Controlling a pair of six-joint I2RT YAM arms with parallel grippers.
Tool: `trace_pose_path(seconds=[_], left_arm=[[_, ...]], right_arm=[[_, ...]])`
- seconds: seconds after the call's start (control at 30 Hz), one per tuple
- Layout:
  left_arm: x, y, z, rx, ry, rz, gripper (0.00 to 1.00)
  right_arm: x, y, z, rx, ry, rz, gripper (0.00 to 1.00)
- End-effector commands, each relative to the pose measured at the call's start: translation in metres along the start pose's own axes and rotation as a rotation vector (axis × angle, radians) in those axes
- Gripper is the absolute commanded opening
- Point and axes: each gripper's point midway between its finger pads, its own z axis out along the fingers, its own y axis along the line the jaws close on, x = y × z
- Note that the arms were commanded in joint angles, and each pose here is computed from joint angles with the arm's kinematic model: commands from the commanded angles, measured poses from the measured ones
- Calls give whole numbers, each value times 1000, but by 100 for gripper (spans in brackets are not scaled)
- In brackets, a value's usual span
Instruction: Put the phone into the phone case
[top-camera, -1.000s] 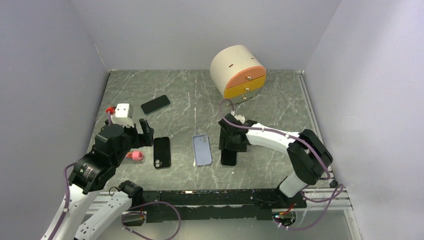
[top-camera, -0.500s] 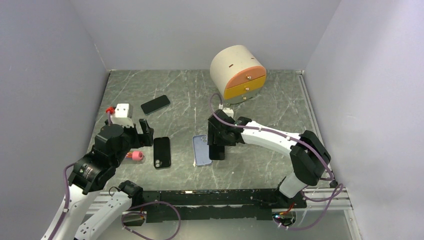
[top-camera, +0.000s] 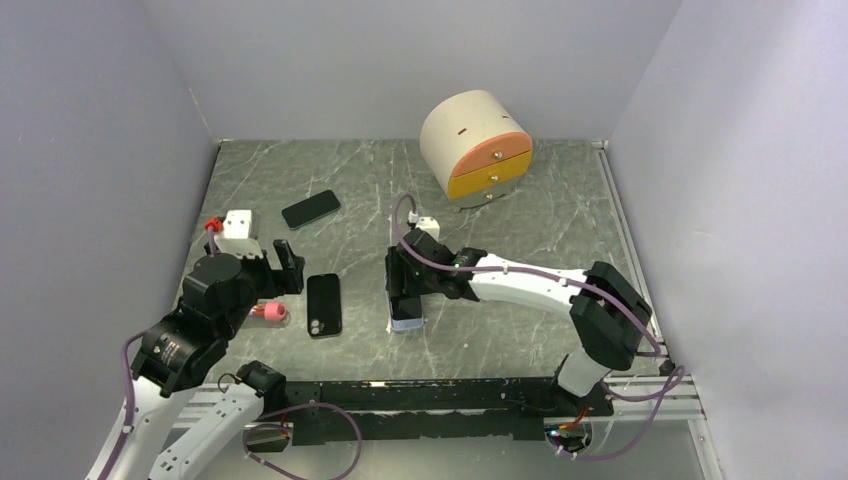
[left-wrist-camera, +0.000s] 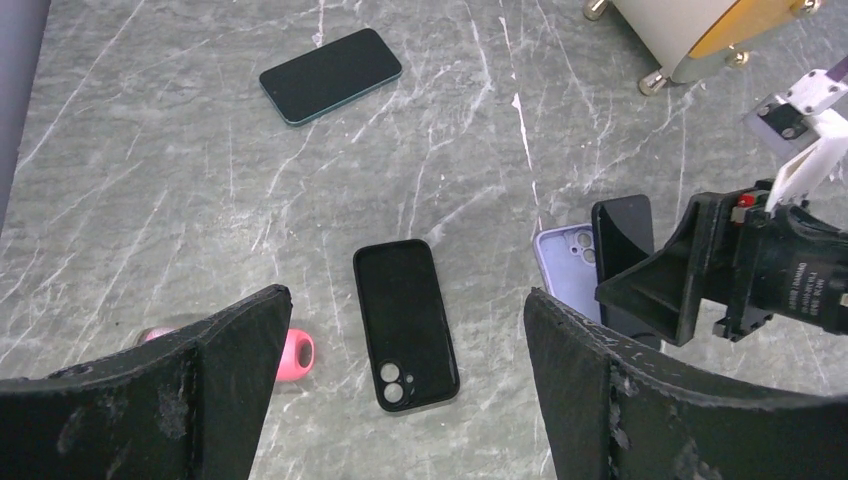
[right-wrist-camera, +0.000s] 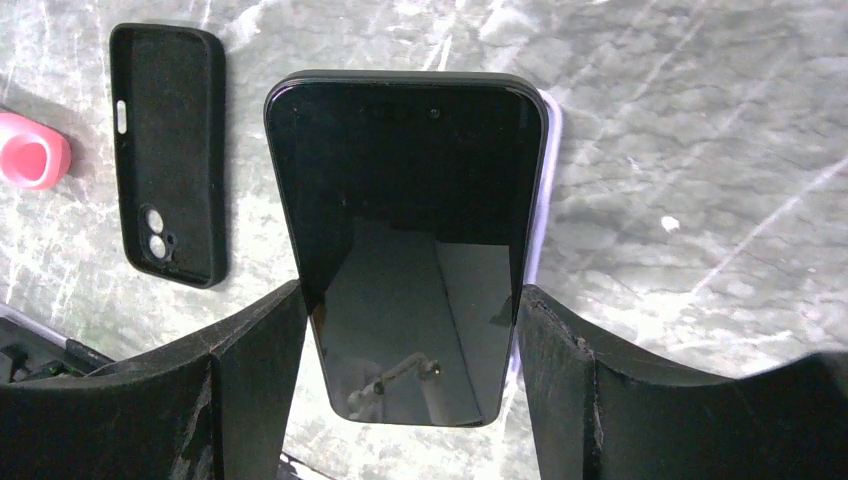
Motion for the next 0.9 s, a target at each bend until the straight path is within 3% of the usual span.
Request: trace_pose_path(seconds=[0.0, 0.67, 0.87], left_arm=[[-13, 1, -4, -5, -53, -23, 91], [-13, 0, -3, -5, -50, -20, 91], [-14, -1, -2, 2, -55, -19, 92]], right_arm=[[-17, 22, 10, -46, -112, -15, 32], [28, -9, 29, 137, -227, -120, 30], [34, -13, 30, 211, -220, -158, 35]])
